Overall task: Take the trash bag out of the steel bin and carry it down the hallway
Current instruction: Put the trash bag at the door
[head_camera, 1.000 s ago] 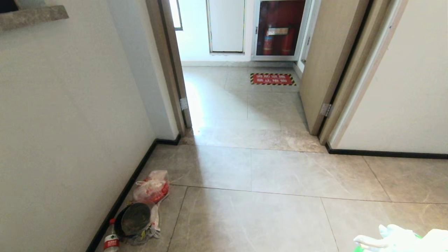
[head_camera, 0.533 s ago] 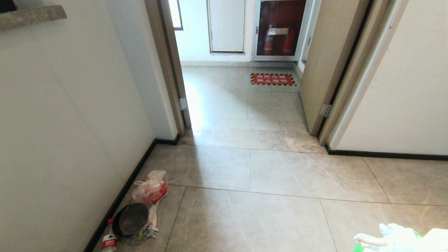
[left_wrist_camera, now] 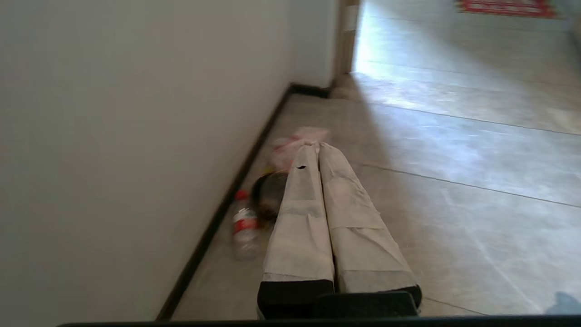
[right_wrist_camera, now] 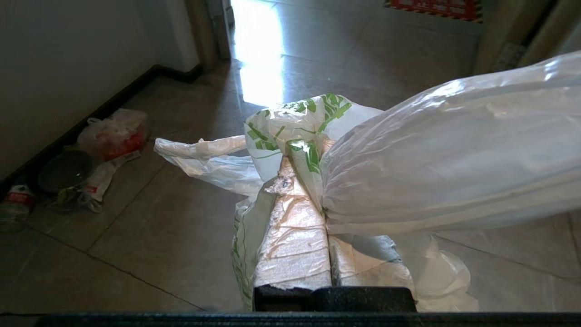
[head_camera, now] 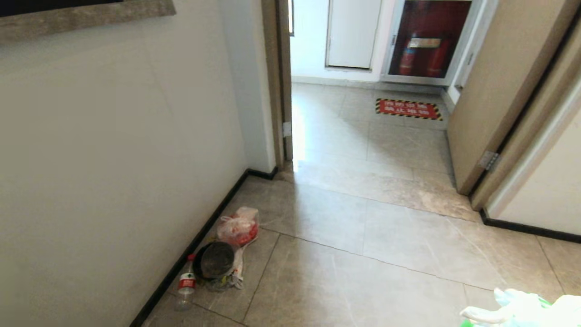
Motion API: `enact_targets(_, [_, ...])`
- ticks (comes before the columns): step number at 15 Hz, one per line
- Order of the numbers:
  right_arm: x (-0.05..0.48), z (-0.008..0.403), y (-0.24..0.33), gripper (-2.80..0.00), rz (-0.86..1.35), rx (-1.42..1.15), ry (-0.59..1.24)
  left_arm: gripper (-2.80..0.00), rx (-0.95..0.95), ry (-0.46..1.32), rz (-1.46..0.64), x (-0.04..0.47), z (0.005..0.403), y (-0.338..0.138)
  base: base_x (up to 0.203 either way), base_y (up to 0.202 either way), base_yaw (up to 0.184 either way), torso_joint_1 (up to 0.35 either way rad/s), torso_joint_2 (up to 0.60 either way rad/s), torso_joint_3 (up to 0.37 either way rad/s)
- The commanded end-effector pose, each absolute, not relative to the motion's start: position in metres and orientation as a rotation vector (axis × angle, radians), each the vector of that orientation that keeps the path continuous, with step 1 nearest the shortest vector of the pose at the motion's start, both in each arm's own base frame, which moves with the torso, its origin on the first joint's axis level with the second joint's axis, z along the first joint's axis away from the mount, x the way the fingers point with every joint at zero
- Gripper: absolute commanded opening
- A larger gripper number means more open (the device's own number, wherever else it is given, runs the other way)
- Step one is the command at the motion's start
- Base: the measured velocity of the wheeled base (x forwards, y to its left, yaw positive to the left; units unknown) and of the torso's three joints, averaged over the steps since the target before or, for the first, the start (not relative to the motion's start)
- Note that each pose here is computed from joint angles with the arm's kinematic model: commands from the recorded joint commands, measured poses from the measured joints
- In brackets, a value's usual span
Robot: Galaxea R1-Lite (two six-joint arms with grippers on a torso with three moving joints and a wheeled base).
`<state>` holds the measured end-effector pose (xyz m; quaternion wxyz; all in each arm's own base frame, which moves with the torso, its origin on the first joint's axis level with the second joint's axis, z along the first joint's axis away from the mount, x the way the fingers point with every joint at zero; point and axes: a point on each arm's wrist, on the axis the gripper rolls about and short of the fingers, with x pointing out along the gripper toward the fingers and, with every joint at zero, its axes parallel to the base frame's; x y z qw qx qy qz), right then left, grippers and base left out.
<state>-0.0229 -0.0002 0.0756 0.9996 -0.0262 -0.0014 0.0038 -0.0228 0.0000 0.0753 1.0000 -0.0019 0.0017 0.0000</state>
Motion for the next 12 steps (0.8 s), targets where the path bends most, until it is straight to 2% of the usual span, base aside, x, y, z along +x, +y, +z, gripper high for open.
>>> enact_targets(1, [-0.0258, 0.0747, -0.0002, -2.80, 0.007, -0.052, -0.042, -2.80, -0.005, 0.005, 0.000, -0.0227, 0.0752, 0.0000, -0.001, -0.006, 0.174, 0.008, 0.00, 0.008])
enact_targets(12, [-0.0258, 0.0747, -0.0002, -2.80, 0.007, -0.054, -0.042, -2.80, -0.003, 0.005, 0.000, -0.0227, 0.0752, 0.0000, 0.000, -0.011, 0.171, 0.002, 0.00, 0.002])
